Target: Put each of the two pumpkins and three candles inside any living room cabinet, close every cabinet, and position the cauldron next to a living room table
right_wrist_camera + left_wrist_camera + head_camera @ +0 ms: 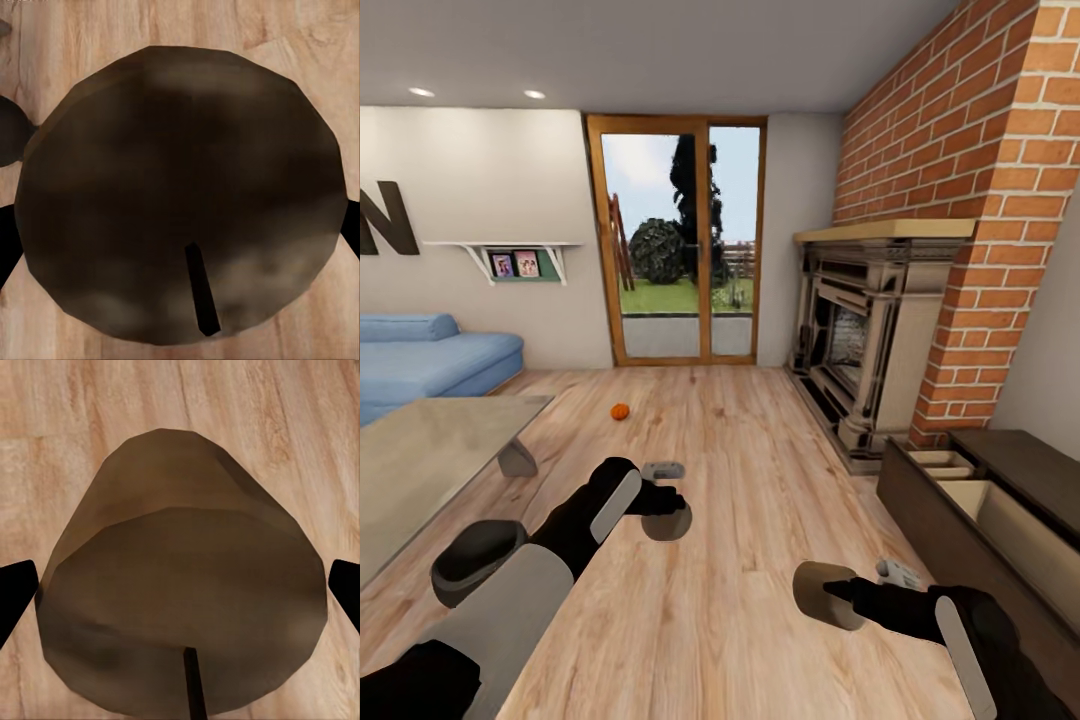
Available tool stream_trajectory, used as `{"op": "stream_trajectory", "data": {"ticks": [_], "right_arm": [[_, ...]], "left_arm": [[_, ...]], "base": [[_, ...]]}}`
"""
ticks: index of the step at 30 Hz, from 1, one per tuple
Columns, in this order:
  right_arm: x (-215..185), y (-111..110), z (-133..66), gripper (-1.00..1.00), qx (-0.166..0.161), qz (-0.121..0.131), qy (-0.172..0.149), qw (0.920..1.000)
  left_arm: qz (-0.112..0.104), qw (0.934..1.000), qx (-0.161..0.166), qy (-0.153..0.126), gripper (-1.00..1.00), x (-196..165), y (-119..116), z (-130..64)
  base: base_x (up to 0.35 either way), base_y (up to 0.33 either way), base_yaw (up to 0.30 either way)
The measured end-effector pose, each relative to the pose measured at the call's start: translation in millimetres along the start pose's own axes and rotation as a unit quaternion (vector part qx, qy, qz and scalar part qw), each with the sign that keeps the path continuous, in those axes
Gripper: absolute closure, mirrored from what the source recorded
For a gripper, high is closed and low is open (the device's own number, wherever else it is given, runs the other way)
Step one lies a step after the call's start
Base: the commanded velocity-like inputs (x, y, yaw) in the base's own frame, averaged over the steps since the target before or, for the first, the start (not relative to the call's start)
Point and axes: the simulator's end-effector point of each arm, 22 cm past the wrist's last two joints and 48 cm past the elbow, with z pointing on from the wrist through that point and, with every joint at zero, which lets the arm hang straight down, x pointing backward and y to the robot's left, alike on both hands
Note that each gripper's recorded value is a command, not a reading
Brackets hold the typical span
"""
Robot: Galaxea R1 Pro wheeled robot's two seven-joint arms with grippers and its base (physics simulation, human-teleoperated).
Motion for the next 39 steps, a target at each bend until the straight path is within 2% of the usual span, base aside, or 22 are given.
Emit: {"op": "stream_trajectory", "data": {"ticks": [39], "right_arm": [[0.4, 0.7, 0.4, 1.00, 0.000, -0.001, 0.001, 1.0000]], "left_arm": [[0.001, 1.0000, -0.001, 0.000, 1.00, 0.0, 0.1, 0.0]], "base": [[0.328, 0.008, 0.000]]}}
